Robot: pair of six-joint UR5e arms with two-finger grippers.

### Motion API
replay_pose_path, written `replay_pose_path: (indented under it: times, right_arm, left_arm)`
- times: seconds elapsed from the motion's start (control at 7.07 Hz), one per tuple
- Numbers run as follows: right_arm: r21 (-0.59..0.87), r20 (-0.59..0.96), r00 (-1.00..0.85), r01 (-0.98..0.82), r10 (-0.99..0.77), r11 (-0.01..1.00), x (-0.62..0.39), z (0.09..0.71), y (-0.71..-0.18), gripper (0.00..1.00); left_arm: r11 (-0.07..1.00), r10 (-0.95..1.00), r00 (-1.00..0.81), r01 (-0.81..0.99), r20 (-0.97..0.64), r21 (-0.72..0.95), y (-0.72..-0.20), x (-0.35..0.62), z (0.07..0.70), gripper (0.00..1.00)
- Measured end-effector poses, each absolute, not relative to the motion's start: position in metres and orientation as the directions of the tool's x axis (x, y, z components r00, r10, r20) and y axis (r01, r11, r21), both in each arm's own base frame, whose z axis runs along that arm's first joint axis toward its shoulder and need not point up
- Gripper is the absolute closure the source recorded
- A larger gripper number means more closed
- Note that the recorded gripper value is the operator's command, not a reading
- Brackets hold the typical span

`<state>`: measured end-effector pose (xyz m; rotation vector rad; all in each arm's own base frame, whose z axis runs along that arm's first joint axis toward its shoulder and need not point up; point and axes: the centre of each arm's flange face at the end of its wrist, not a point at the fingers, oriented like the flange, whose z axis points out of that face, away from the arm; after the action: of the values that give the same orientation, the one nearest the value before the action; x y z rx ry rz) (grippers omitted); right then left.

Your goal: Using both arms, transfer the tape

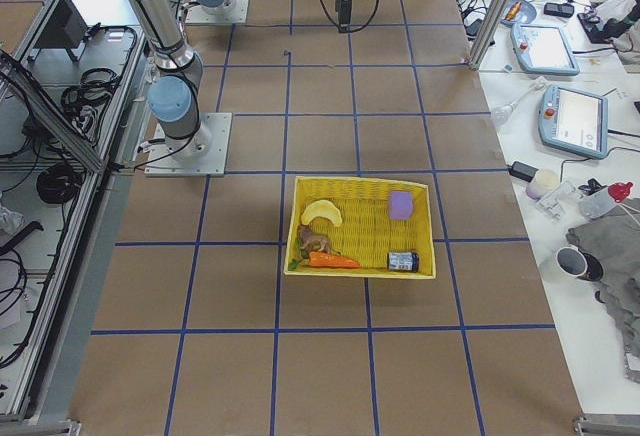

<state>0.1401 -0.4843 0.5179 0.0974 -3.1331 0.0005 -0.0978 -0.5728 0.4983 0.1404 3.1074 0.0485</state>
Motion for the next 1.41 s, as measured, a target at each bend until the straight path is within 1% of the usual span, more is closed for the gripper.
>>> replay_pose_path:
  times: [0.14,0.42,0.85,1.41]
  right_arm:
    - [0.002,0.010,-0.998,-0.062,-0.062,0.998,0.140,0.517,-0.484,0.00]
    - [0.004,0.014,-0.998,-0.062,-0.062,0.998,0.140,0.516,-0.484,0.00]
    - [0.003,0.016,-0.998,-0.061,-0.061,0.998,0.139,0.515,-0.485,0.00]
    - [-0.001,0.015,-0.998,-0.062,-0.062,0.998,0.139,0.515,-0.485,0.00]
  left_arm:
    - [0.999,0.044,-0.999,0.045,-0.025,-0.003,-0.558,-0.147,0.517,0.00]
    - [0.998,0.051,-0.999,0.051,-0.018,-0.024,-0.533,-0.197,0.527,0.00]
    - [0.998,0.056,-0.998,0.056,-0.002,-0.015,-0.514,-0.202,0.514,0.00]
    - [0.995,0.093,-0.995,0.091,0.035,-0.043,-0.515,-0.201,0.513,0.00]
